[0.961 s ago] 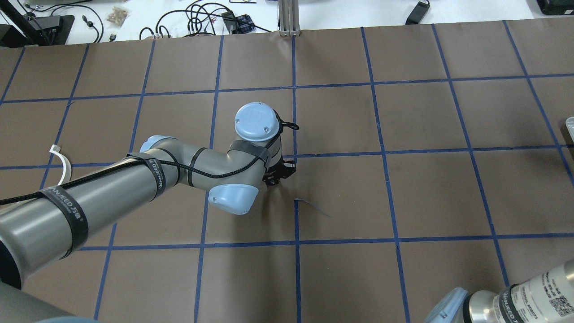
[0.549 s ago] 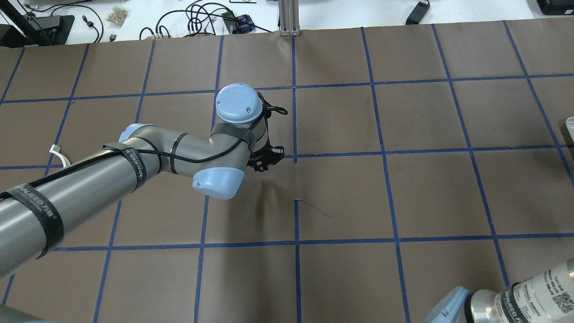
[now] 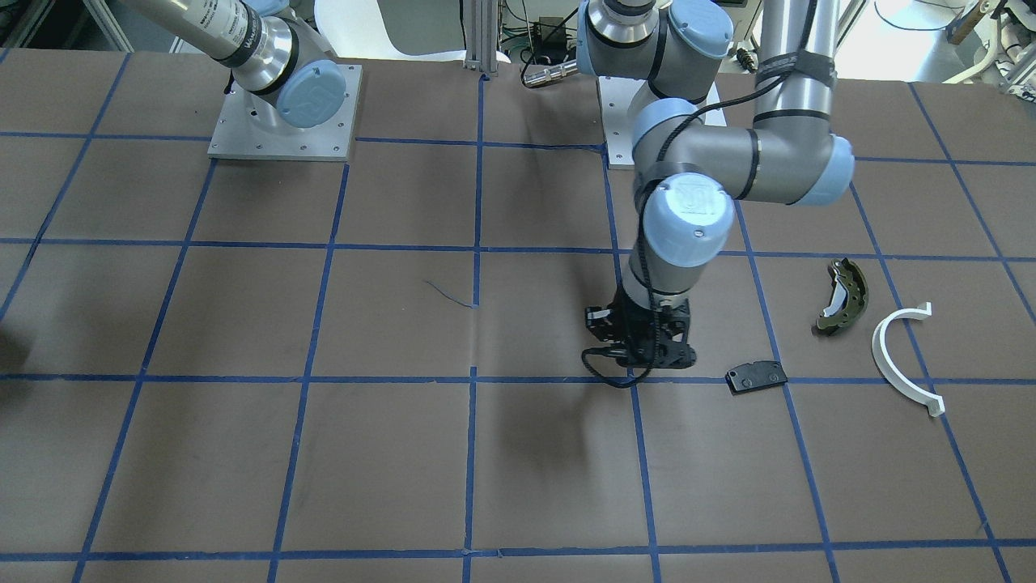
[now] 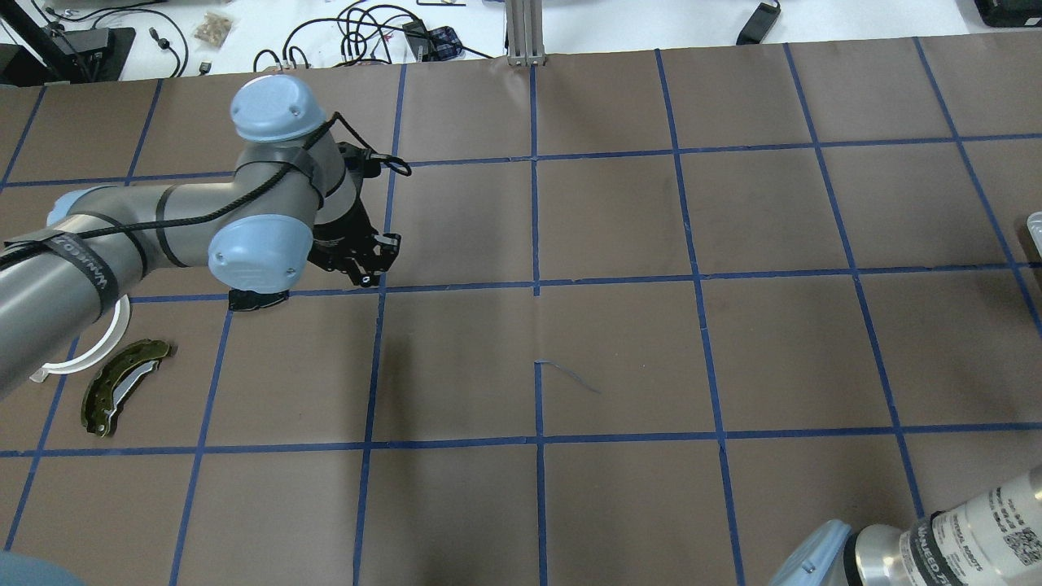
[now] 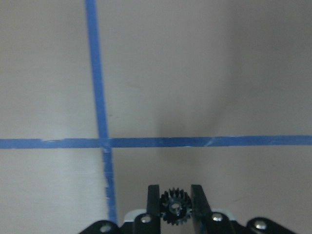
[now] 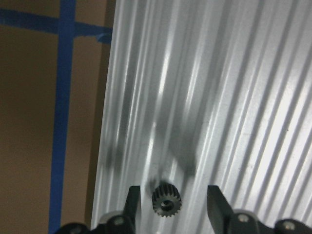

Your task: Place bearing gear from tray to pile

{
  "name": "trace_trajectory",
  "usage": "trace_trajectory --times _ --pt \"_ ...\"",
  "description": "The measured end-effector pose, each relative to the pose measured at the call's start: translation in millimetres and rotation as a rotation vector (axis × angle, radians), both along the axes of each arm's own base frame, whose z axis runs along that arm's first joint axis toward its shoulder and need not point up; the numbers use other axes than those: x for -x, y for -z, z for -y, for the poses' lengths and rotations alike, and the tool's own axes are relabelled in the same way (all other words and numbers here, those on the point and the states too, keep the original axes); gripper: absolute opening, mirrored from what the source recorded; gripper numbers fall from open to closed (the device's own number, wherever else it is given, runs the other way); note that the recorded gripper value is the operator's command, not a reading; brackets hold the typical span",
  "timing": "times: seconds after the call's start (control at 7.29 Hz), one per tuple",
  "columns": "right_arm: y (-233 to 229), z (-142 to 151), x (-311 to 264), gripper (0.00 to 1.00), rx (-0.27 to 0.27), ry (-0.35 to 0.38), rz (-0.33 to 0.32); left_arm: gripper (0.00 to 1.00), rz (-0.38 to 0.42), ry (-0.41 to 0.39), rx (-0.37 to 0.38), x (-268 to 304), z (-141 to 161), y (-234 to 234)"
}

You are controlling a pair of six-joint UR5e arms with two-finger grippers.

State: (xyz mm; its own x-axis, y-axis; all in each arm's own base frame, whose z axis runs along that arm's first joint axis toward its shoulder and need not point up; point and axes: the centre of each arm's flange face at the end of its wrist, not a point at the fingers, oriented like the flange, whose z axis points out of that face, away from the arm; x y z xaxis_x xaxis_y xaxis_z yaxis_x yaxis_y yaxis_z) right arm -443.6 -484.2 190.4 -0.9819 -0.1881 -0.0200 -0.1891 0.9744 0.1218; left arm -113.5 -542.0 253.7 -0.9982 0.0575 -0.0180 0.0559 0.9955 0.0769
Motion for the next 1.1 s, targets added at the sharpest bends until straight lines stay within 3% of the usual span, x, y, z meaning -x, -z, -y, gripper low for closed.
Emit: trace_trajectory --times 0.41,0.55,0.69,0.82,0.96,1.1 --pt "5.7 -1.0 0.9 0.52 -0.012 0.001 0.003 0.0 0.067 0.132 -0.065 -115.2 -18.2 5.1" --pt "6.2 -1.2 0.7 0.49 -0.015 0.0 0.003 0.0 0.069 0.116 -0.077 -144.1 -27.9 12.6" --pt "6.6 -1.6 0.7 0.35 -0.018 0.0 0.003 0.0 0.074 0.084 -0.062 -160.0 -38.8 22.9" --pt "6.8 -1.9 0.6 0.27 -0.019 0.0 0.004 0.0 0.086 0.059 -0.031 -169.0 -48.8 32.6" --pt "7.4 -2.1 0.5 0.24 -0.021 0.0 0.006 0.88 0.096 0.039 -0.004 -176.1 -56.3 37.6" --pt "7.8 -2.2 0.4 0.09 -0.022 0.0 0.007 1.0 0.1 0.02 0.008 -183.2 -61.3 39.6"
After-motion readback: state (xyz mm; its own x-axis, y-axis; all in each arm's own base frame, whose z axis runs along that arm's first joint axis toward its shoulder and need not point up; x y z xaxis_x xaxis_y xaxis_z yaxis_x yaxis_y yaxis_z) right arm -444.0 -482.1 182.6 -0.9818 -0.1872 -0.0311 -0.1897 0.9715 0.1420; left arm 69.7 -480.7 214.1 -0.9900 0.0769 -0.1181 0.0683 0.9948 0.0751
